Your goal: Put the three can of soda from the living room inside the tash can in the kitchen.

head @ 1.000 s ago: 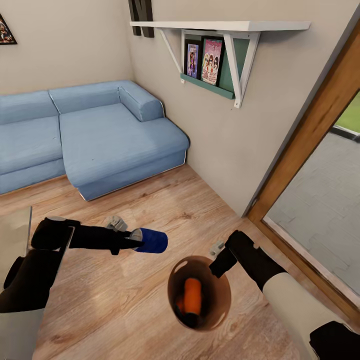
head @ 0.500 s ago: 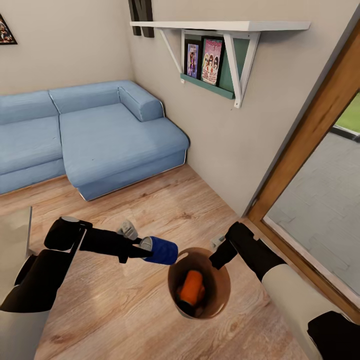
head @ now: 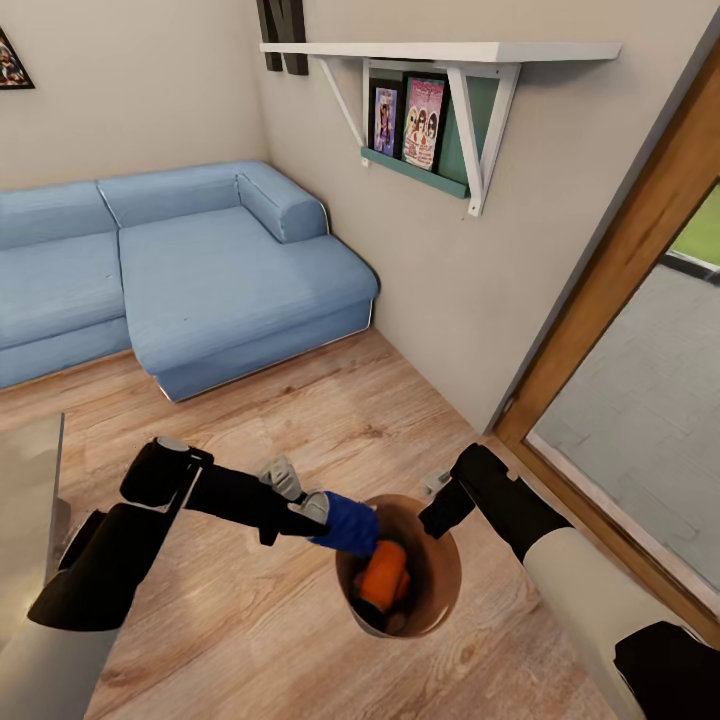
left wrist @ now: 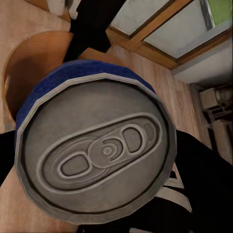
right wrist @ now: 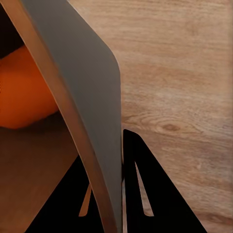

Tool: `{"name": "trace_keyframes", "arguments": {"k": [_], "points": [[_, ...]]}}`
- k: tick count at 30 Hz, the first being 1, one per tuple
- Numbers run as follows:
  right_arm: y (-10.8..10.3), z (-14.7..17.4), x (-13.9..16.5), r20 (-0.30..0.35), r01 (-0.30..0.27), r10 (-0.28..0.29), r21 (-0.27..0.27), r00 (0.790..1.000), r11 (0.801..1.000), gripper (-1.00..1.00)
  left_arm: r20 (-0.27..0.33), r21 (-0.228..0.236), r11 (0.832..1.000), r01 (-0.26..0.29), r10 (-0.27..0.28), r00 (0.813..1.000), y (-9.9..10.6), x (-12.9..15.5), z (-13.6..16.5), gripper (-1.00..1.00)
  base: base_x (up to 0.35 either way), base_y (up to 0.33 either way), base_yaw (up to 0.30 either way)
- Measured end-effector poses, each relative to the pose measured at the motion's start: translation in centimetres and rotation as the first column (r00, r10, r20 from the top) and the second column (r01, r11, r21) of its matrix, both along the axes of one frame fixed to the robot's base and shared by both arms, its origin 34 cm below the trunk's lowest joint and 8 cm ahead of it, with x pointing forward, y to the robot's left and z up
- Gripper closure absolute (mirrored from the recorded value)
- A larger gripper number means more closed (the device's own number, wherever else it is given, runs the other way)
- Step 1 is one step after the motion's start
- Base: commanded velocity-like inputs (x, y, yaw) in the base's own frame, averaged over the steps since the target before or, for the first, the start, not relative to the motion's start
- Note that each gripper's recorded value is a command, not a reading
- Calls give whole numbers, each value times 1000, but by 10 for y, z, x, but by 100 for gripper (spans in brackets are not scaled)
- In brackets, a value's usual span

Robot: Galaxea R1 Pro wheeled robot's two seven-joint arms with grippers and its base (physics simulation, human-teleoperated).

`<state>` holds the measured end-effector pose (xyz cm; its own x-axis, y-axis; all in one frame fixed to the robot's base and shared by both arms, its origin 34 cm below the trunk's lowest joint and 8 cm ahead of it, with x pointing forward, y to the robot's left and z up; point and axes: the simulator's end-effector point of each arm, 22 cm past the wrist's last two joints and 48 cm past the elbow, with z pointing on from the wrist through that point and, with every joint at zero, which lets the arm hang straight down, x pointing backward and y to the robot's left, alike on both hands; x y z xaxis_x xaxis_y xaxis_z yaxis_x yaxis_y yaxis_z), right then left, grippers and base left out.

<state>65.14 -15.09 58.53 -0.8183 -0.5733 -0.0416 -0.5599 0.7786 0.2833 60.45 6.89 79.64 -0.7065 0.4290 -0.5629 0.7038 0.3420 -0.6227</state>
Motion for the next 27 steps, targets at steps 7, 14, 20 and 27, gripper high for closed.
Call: {"name": "trace_keyframes", "arguments": {"k": [7,14,20,27], "points": [[6,1,0,1,-6,6,-2,1000,1000,100,29,61,998,22,-23,999,-42,-2,-12,100,0,0,0],[23,5,2,11,-22,22,17,1000,1000,100,46,102,995,16,-21,999,-54,0,-18,100,0,0,0],[30,7,1,7,-21,21,31,1000,999,100,56,208,977,50,-63,996,-54,-8,-40,100,0,0,0],[32,17,15,32,-22,21,33,999,999,100,43,266,960,88,-103,994,-65,-18,-56,100,0,0,0]]}}
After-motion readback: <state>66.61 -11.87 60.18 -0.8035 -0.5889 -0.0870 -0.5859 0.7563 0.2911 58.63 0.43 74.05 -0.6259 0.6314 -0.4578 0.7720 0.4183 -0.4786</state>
